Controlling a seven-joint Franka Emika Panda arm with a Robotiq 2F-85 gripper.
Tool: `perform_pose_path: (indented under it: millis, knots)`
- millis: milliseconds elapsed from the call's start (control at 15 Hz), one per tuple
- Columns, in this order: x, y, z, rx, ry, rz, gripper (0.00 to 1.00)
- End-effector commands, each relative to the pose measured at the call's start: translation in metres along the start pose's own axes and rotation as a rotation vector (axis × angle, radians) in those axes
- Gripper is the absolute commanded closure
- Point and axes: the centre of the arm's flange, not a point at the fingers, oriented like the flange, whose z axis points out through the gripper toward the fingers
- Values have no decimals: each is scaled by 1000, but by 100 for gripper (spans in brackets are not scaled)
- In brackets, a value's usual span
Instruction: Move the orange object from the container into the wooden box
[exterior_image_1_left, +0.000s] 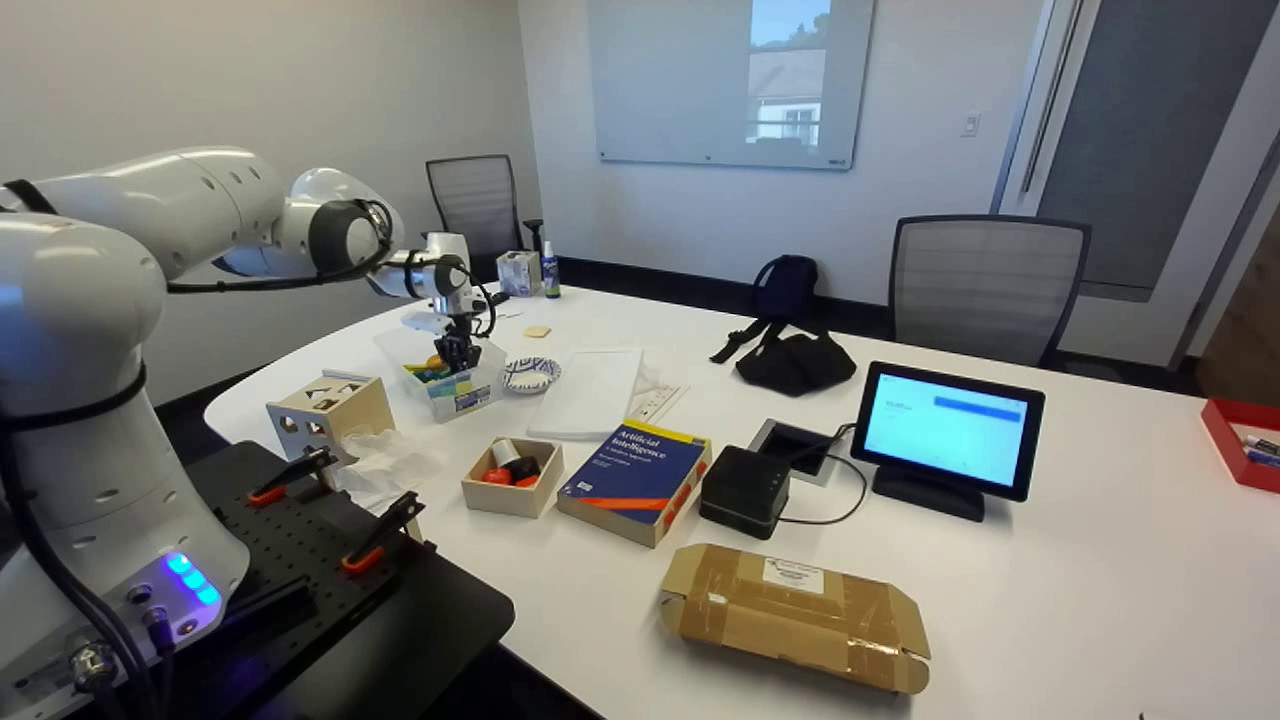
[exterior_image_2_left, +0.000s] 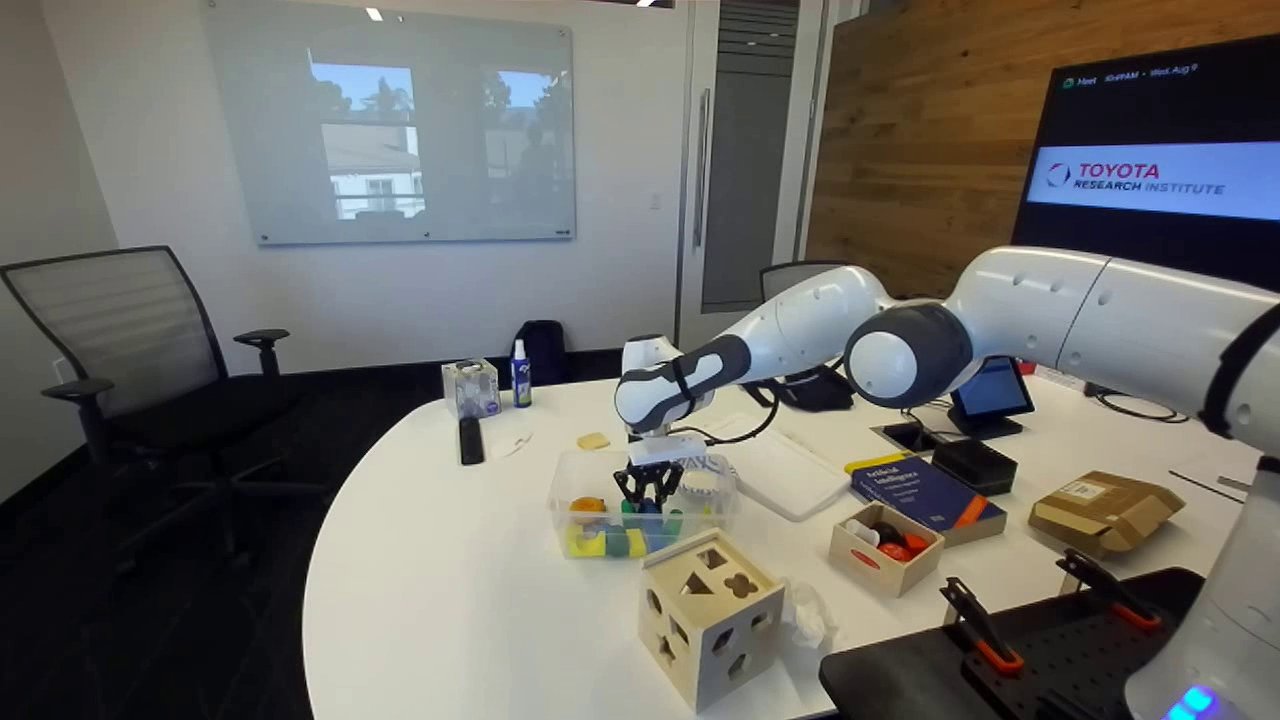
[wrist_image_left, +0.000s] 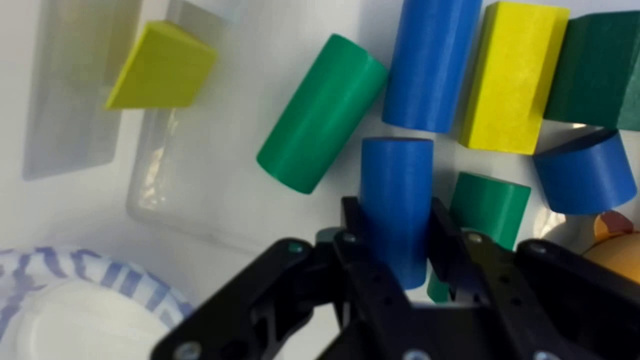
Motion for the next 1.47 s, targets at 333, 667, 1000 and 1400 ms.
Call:
perform_pose_path:
  millis: [333, 667, 1000, 1400]
  knots:
    - [-23, 21, -107, -13, -22, -3, 92]
    - [-42, 56, -151, -18, -35, 88, 92]
    - [-53, 108, -154, -20, -118, 286, 92]
    - [-82, 190, -132, 11, -221, 585, 92]
